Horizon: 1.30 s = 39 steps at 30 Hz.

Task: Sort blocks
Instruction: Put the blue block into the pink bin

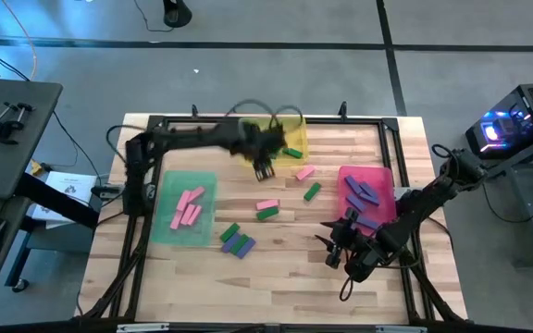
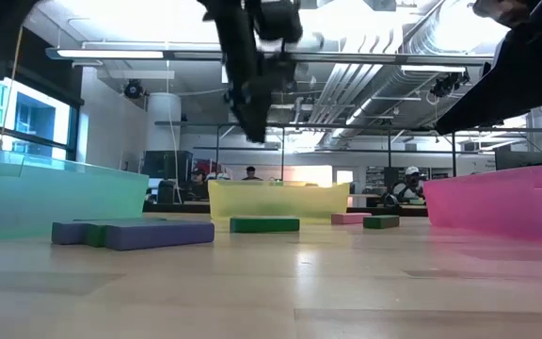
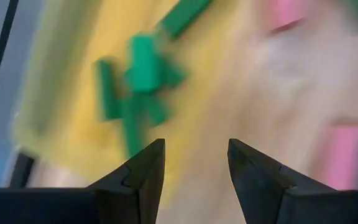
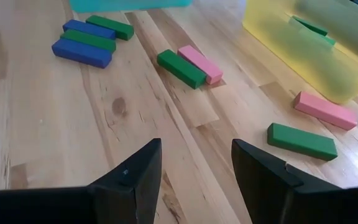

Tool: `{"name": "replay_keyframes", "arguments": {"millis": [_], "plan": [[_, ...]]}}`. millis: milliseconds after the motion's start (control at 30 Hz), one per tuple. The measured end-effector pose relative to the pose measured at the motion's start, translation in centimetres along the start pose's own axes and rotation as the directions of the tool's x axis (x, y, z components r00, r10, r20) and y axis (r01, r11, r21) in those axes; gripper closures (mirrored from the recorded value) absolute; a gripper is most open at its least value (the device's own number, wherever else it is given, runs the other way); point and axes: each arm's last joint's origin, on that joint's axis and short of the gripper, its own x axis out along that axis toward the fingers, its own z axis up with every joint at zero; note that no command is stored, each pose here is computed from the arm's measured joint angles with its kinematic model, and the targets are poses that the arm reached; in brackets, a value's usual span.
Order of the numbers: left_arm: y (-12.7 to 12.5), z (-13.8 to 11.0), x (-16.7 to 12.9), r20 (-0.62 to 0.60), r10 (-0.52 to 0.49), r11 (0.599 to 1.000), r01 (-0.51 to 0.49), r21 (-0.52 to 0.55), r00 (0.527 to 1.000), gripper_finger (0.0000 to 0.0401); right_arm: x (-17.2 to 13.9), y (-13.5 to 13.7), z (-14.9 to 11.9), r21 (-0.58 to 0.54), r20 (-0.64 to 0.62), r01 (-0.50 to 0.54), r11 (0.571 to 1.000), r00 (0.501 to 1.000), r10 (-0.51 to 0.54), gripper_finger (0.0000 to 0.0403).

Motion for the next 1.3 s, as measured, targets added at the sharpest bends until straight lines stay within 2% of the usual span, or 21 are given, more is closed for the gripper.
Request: {"name": "replay_keyframes", "arguments": {"millis": [200, 333, 467, 533, 600, 700, 833, 933, 1067, 1200, 1300], "plan": [[-9.6, -3.0, -3.4, 0.252, -0.050, 0.999, 0.044, 0.030, 0.966, 0.0250, 0.0, 0.1, 0.0, 0.007, 0.005, -0.004, 1.000, 1.000, 0.004, 0.0224], [-16.8, -6.3, -4.9, 0.375, -0.085, 0.994, 0.056, 0.089, 0.923, 0.0256, 0.0, 0.1, 0.1, 0.010, 0.021, 0.006, 1.000, 1.000, -0.006, 0.0224], [-23.0, -9.9, -5.8, 0.488, -0.111, 0.993, 0.081, 0.083, 0.866, 0.0261, 0.0, 0.3, 0.4, -0.003, 0.045, -0.004, 1.000, 0.999, 0.004, 0.0224], [-25.3, -11.7, -6.0, 0.520, -0.094, 0.996, 0.080, 0.050, 0.849, 0.0263, 0.2, 0.8, 0.9, -0.032, 0.026, -0.086, 0.996, 0.996, 0.086, 0.0224], [-27.0, -13.5, -6.2, 0.546, -0.062, 0.996, 0.083, -0.013, 0.836, 0.0266, 0.8, 1.6, 1.5, -0.093, -0.004, -0.220, 0.971, 0.975, 0.221, 0.0224], [-28.3, -16.1, -6.7, 0.538, -0.030, 0.984, 0.121, -0.134, 0.842, 0.0271, 2.4, 2.7, 2.4, -0.216, 0.004, -0.375, 0.901, 0.923, 0.385, 0.0224], [-28.6, -19.3, -7.3, 0.490, 0.028, 0.948, 0.133, -0.290, 0.871, 0.0279, 5.6, 3.4, 3.0, -0.375, 0.036, -0.490, 0.787, 0.840, 0.541, 0.0224], [-28.3, -21.8, -7.8, 0.439, 0.079, 0.919, 0.105, -0.380, 0.895, 0.0286, 8.6, 3.9, 3.8, -0.423, 0.037, -0.545, 0.724, 0.788, 0.615, 0.0224], [-27.9, -24.3, -8.6, 0.403, 0.143, 0.881, 0.069, -0.467, 0.904, 0.0290, 13.0, 4.5, 5.1, -0.435, 0.018, -0.563, 0.703, 0.775, 0.631, 0.0224], [-27.8, -25.8, -9.2, 0.403, 0.160, 0.864, 0.070, -0.499, 0.901, 0.0291, 17.2, 4.8, 6.3, -0.441, -0.015, -0.536, 0.720, 0.806, 0.592, 0.0224], [-28.2, -26.4, -9.5, 0.418, 0.140, 0.865, 0.095, -0.493, 0.897, 0.0291, 19.5, 5.0, 7.1, -0.448, -0.064, -0.524, 0.724, 0.827, 0.559, 0.0224]]}}
